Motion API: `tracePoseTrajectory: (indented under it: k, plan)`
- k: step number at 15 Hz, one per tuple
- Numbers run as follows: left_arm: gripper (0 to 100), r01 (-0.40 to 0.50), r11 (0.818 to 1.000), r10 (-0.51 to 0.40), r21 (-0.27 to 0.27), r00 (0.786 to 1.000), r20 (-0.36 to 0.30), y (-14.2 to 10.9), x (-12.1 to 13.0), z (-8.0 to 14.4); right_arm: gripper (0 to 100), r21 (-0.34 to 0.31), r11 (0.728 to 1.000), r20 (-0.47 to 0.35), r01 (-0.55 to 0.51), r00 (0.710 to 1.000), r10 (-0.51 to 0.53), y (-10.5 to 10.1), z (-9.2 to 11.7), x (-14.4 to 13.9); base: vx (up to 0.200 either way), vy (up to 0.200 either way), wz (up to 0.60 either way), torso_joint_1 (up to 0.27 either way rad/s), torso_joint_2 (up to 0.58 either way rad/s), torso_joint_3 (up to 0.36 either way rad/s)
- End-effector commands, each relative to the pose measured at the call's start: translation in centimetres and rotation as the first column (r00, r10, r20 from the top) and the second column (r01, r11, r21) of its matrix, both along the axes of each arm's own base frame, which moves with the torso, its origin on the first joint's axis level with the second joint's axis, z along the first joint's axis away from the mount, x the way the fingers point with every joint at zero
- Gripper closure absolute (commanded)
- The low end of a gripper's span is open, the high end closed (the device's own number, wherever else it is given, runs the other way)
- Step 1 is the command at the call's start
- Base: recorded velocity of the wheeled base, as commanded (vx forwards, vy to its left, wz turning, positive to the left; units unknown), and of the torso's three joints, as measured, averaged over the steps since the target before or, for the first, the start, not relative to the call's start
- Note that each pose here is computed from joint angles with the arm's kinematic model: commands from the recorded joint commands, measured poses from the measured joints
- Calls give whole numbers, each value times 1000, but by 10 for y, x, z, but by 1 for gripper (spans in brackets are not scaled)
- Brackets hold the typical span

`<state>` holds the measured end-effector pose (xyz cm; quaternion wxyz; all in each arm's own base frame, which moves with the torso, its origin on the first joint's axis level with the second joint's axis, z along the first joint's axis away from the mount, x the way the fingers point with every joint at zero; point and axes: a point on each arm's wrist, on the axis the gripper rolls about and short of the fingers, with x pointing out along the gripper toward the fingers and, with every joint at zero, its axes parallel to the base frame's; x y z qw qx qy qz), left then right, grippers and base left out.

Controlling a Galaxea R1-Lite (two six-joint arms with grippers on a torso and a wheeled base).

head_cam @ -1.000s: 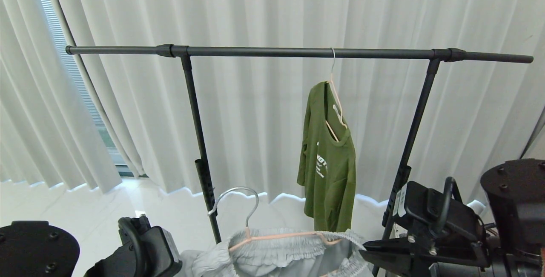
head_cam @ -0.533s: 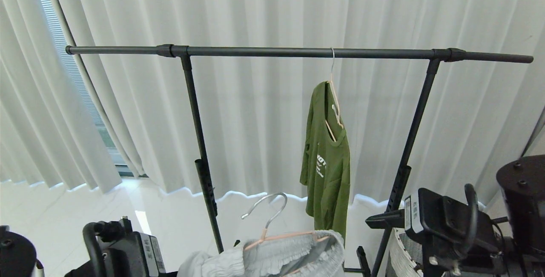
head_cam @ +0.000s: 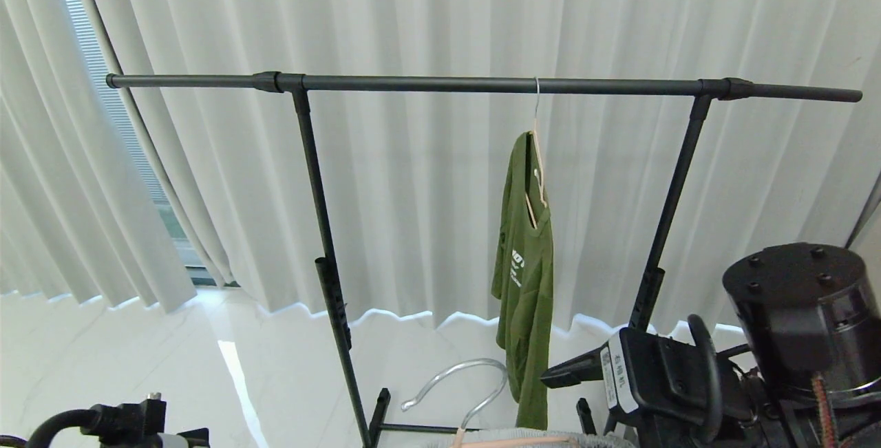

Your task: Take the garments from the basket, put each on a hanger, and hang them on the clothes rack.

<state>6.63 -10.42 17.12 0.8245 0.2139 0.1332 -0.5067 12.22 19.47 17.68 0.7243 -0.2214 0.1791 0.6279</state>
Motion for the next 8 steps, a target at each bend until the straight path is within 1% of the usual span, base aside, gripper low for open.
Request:
tracePoseTrajectory:
  k: [1,3,6,8]
  plan:
    - [100,6,1000,-5,-16,1000,15,2,-2,3,0,-28,999,-30,-28,999,27,10,-10,2,0,0,0,0,0,0]
    - [100,9,1000,-8,-20,1000,26,4,-3,4,0,-30,998,-47,-50,998,48,17,-17,3,0,0,0,0,0,0]
    - [100,14,1000,-13,-26,999,30,4,-4,5,0,-10,999,-40,-45,998,45,29,-25,11,0,0,0,0,0,0]
    - [100,14,999,-13,-29,999,32,5,-4,5,0,-4,999,-45,-39,998,39,32,-27,13,0,0,0,0,0,0]
